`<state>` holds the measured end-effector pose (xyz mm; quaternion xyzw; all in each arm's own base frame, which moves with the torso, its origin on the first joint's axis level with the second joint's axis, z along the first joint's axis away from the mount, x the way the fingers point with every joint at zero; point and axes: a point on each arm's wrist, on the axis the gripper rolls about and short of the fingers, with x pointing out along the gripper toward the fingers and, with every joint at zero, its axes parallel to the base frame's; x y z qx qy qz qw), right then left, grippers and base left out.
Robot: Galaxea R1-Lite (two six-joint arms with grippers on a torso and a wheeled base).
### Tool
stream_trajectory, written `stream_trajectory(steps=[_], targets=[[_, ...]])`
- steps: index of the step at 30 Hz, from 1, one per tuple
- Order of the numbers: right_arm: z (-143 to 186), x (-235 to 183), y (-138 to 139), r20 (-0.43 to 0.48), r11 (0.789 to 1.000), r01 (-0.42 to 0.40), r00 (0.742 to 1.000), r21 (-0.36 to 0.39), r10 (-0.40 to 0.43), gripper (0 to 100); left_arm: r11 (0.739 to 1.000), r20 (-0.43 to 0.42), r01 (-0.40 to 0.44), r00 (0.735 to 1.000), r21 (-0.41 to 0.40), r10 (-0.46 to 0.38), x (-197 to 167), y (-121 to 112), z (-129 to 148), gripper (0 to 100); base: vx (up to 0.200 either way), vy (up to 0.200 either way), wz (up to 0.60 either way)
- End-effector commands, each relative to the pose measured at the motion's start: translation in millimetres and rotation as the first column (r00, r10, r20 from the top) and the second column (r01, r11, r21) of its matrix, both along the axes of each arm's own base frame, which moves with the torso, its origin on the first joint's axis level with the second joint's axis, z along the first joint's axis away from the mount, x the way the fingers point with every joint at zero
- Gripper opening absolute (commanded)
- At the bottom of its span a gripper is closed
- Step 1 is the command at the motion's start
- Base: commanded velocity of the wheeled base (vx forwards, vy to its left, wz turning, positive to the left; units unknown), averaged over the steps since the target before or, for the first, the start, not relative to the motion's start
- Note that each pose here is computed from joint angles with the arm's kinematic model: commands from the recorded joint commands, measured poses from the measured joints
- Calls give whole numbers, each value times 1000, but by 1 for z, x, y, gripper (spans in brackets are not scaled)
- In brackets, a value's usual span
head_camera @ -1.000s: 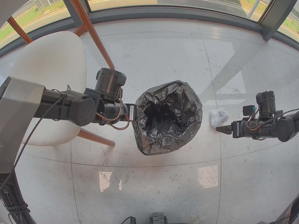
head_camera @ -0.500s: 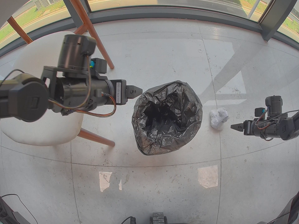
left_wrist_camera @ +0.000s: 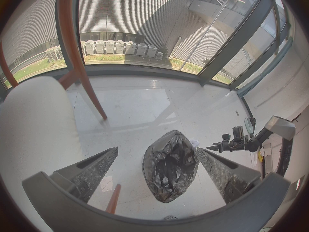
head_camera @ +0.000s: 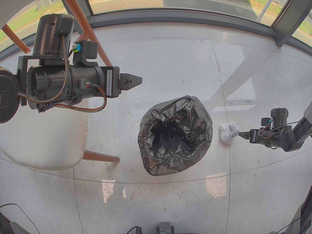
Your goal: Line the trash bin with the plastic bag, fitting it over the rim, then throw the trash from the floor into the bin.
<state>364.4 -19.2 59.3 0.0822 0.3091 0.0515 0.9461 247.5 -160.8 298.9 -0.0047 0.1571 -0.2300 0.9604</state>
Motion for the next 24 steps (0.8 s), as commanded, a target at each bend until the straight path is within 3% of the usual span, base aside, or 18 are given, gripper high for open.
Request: stream_trajectory(steps=[1, 7, 24], targets=[[-22, 12, -2, -38, 1000, 3, 999, 3, -3, 100, 999, -7, 28, 1000, -25, -29, -19, -2, 0, 100, 0, 0, 0], [-38, 33, 0, -38, 1000, -7, 999, 1, 7, 100, 997, -17, 74, 997, -31, -74, -38, -6, -2, 100, 0, 0, 0], [-81, 92, 18, 6, 999, -37, 999, -14, 37, 100, 995, 36, 75, 997, -58, -73, -46, 0, 9, 100, 0, 0, 0]])
